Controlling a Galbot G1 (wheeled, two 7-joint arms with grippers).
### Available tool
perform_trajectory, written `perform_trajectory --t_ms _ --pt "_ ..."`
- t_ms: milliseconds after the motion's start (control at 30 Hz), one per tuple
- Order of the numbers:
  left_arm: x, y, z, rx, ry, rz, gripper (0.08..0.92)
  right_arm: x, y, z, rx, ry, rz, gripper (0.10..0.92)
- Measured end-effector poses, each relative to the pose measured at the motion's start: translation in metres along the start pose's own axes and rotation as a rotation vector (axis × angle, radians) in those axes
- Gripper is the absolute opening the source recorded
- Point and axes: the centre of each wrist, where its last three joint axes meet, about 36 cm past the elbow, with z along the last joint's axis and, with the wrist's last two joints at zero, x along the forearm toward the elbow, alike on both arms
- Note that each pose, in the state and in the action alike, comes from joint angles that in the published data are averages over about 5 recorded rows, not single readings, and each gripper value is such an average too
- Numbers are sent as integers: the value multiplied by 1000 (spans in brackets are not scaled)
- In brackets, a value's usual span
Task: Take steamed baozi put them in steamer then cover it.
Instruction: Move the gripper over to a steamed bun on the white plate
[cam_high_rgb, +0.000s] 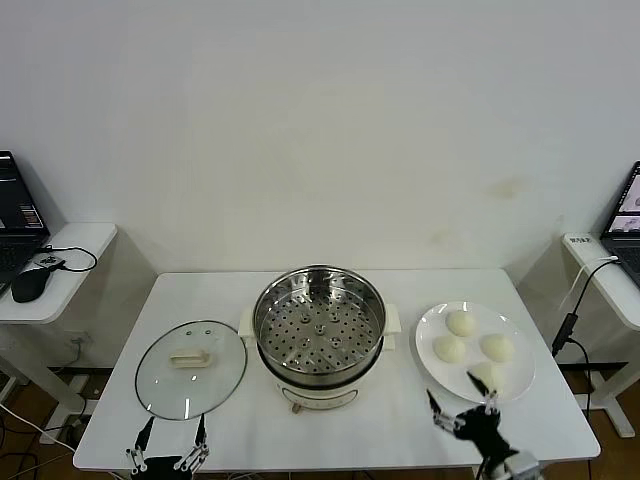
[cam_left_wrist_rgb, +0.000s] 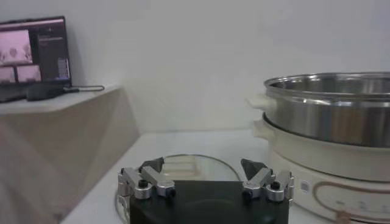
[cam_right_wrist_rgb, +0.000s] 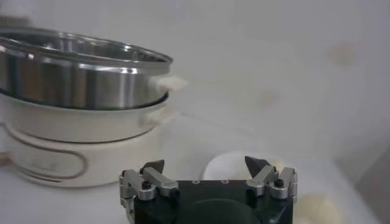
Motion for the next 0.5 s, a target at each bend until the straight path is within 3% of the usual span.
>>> perform_trajectory --t_ms 233,500 --pt "-3 7 -8 -37 17 -28 823 -41 -58 -4 284 17 -44 823" --pt "-5 14 -9 -75 49 -65 823 -99 -141 -22 610 91 -231 823"
